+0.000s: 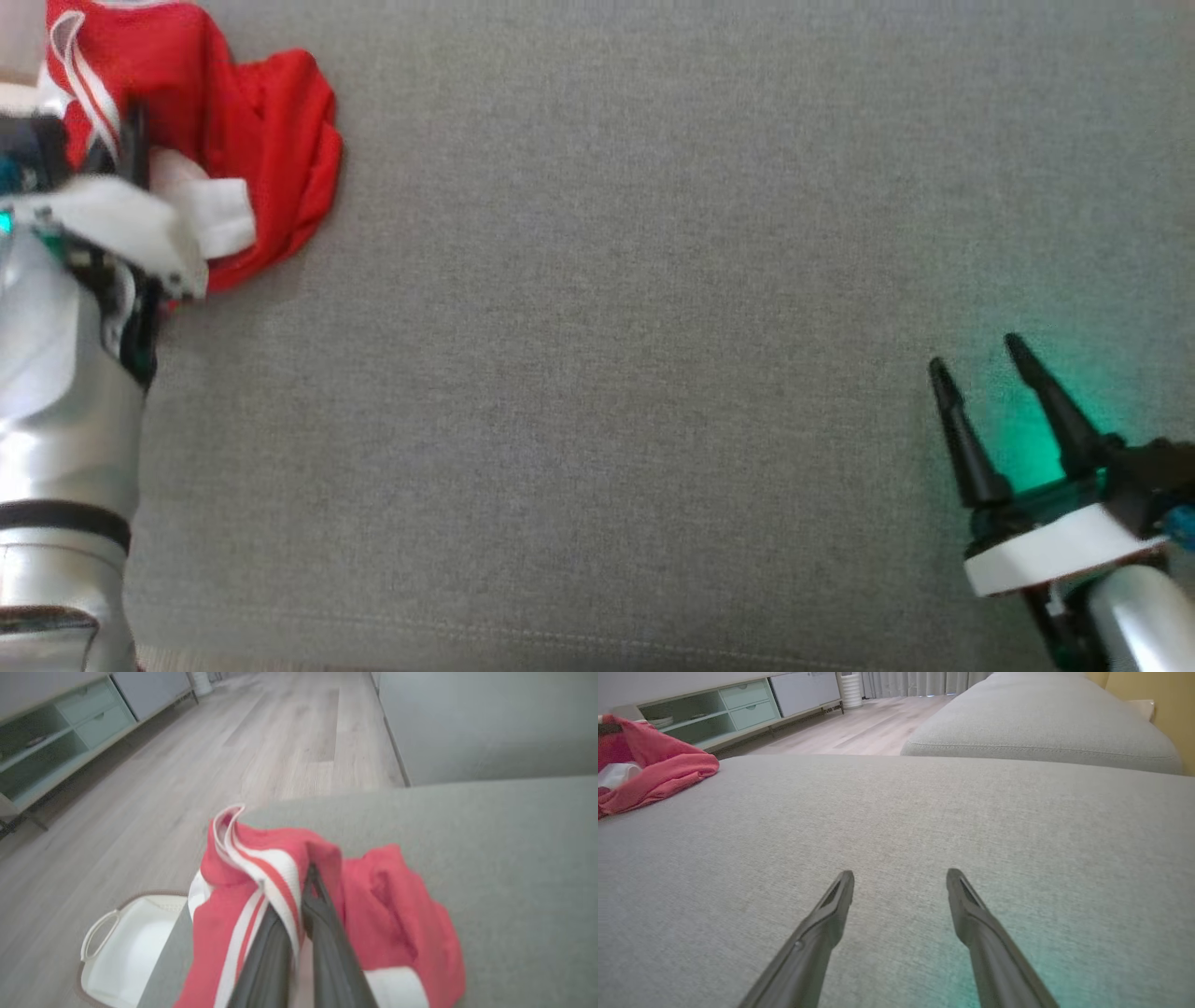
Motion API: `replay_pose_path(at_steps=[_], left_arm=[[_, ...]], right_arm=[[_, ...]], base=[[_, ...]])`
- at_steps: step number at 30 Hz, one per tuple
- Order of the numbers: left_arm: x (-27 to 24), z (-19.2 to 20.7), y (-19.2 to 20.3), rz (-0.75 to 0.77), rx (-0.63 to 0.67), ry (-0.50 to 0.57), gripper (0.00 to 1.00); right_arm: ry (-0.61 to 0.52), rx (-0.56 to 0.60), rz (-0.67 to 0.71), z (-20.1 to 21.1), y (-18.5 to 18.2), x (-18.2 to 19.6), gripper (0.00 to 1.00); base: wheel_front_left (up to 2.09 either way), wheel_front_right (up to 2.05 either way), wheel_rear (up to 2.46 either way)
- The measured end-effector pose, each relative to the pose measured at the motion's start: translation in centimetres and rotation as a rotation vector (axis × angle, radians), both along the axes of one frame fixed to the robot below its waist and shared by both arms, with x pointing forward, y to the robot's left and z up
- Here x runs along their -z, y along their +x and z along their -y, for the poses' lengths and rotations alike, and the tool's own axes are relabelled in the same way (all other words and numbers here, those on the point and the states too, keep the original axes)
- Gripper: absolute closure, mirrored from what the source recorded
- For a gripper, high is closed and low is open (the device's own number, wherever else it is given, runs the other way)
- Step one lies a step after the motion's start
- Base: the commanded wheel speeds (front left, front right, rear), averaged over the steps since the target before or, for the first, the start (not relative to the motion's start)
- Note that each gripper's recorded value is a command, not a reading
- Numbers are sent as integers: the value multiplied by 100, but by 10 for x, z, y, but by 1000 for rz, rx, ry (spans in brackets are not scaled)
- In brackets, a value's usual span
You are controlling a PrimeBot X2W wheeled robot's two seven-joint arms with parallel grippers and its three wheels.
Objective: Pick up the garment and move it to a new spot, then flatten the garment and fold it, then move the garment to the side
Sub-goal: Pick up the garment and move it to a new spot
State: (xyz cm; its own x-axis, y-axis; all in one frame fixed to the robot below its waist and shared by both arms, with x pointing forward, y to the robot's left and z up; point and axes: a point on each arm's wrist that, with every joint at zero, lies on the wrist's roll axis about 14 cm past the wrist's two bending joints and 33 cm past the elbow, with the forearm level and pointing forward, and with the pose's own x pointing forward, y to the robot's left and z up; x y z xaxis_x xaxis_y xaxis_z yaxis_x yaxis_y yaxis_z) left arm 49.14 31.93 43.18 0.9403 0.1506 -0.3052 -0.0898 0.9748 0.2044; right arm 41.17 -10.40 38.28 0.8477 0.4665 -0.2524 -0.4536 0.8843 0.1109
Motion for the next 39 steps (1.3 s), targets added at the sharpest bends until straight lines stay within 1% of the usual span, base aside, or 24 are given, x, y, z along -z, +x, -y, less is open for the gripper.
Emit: replay_pose_path(at_steps=[5,11,15,20,23,26,30,36,39], left_arm=[[-68,13,16,196,65,34,100],[-136,34,10,361,168,97,100],[-182,63,-1,474,269,108,100],[-238,98,-20,605,384,119,100],[-272,125,-24,684,458,106,100],[-306,162,-25,756,547,82,100],[-332,211,-29,812,666,43,100],[-340,269,-31,830,792,-42,100],[-334,297,-30,809,852,-90,100]], right_arm=[[33,-11,16,-16,-7,-12,0],[82,-7,57,-31,-19,-36,0],[109,-5,102,-40,-32,-58,0],[147,31,143,-40,-55,-79,0],[161,63,169,-35,-65,-88,0],[174,114,199,-23,-72,-98,0],[188,195,232,-3,-79,-107,0],[192,274,255,18,-94,-111,0],[190,312,263,29,-98,-112,0]], base=[[0,0,0],[0,0,0],[0,0,0],[0,0,0],[0,0,0],[0,0,0],[0,0,0],[0,0,0],[0,0,0]])
